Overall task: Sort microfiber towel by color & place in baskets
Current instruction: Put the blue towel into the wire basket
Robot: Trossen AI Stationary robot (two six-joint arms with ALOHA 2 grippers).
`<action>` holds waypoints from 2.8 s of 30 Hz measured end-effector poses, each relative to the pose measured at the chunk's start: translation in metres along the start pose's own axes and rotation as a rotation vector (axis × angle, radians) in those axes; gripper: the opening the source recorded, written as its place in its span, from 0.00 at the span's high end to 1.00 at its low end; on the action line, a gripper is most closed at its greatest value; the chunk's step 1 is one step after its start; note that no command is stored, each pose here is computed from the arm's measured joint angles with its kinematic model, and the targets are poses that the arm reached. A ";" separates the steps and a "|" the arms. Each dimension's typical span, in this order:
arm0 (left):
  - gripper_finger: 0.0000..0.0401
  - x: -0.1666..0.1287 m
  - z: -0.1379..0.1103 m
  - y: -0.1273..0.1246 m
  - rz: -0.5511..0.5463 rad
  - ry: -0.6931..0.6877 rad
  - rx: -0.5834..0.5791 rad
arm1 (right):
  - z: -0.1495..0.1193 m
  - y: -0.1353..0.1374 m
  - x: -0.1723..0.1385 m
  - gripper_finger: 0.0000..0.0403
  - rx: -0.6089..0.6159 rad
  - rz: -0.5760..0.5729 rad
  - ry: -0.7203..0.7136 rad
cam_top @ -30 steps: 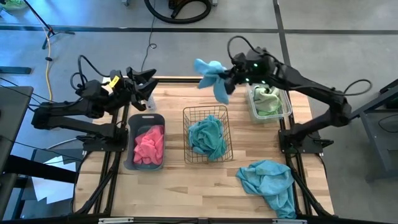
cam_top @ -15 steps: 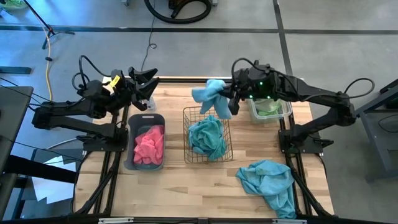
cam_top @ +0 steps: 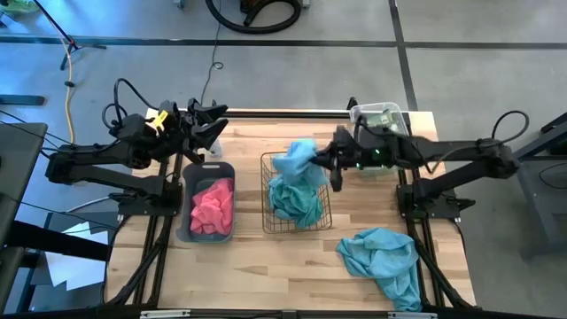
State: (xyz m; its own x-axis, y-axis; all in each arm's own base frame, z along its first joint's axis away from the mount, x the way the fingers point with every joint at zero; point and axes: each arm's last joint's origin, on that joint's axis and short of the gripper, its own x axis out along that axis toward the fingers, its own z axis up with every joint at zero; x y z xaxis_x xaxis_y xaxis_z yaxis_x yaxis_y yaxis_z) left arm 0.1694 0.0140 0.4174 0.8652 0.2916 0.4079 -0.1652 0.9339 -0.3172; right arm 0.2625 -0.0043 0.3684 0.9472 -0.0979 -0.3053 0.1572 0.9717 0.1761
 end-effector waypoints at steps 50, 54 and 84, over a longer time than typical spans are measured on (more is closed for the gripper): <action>0.44 -0.031 0.021 0.005 0.071 0.013 0.276 | -0.103 -0.013 0.154 0.93 -0.310 -0.033 0.832; 0.44 -0.034 0.023 0.006 0.072 0.017 0.254 | -0.122 -0.015 0.171 0.77 -0.294 -0.034 0.897; 0.44 -0.034 0.015 0.008 0.082 0.096 0.216 | 0.000 -0.006 0.121 0.21 -0.327 0.054 0.815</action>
State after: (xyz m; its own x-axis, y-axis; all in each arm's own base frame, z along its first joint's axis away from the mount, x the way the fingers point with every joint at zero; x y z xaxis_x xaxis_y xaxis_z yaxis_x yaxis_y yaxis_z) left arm 0.1313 0.0145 0.4137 0.8841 0.3569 0.3018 -0.3252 0.9335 -0.1511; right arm 0.3757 -0.0223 0.3306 0.4374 0.0120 -0.8992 -0.0880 0.9957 -0.0295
